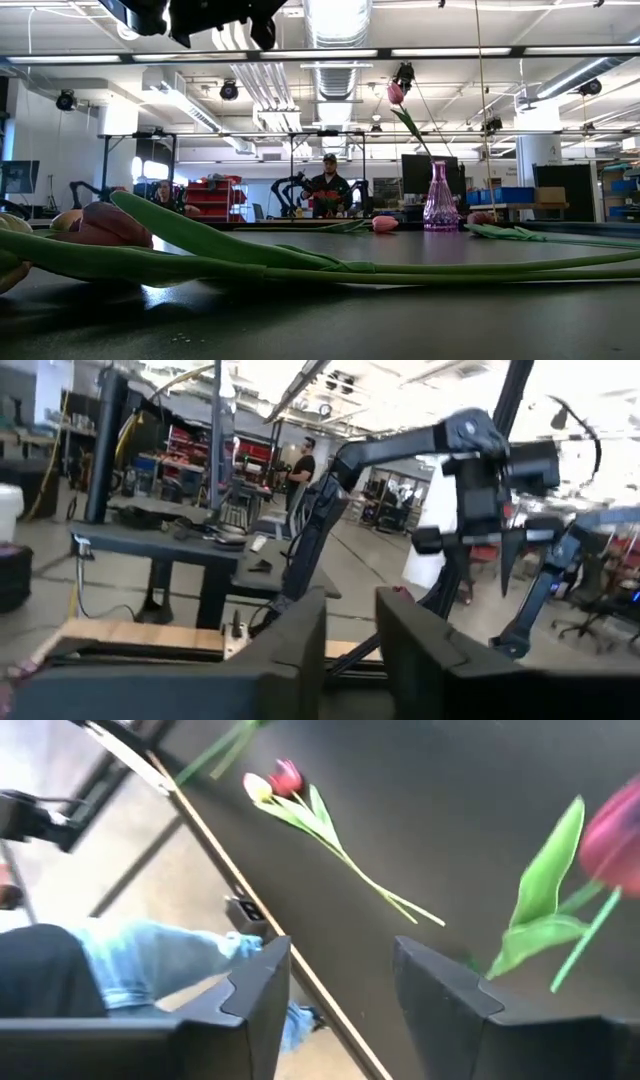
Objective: Sort flowers into vase by color
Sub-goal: Put the middle left pink tulip into the transparent pink vase
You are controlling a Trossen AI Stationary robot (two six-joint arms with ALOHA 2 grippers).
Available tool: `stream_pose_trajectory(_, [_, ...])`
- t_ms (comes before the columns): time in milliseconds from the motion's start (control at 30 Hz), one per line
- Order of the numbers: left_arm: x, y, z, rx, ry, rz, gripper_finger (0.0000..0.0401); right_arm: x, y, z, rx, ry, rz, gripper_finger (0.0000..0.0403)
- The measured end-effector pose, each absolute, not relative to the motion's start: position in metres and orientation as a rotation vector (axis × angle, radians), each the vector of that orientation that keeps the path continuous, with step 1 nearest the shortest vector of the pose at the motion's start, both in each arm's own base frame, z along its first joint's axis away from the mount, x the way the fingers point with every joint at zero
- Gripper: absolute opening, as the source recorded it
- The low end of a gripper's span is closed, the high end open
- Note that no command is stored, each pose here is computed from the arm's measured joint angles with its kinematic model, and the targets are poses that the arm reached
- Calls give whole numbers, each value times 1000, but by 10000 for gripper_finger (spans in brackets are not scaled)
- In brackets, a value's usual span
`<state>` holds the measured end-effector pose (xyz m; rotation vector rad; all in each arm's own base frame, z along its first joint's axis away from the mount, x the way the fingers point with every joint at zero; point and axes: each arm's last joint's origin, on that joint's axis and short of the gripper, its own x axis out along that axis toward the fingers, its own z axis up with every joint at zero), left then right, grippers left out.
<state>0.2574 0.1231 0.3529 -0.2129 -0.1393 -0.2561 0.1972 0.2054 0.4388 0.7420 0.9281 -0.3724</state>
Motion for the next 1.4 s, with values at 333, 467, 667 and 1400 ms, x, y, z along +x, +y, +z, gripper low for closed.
stream_pose_trajectory(333, [250,125,347,-207,-46,-152,2,209,156,489,522,720,-263,25])
stream_pose_trajectory(467, [237,120,343,-210,72,-51,1,224,120,497,340,693,-297,12])
stream_pose_trajectory(667, [207,104,337,-272,282,72,0,229,34,509,244,720,-353,9])
stream_pose_trajectory(1400, [133,-4,321,-650,635,317,0,160,-66,456,189,656,-241,8])
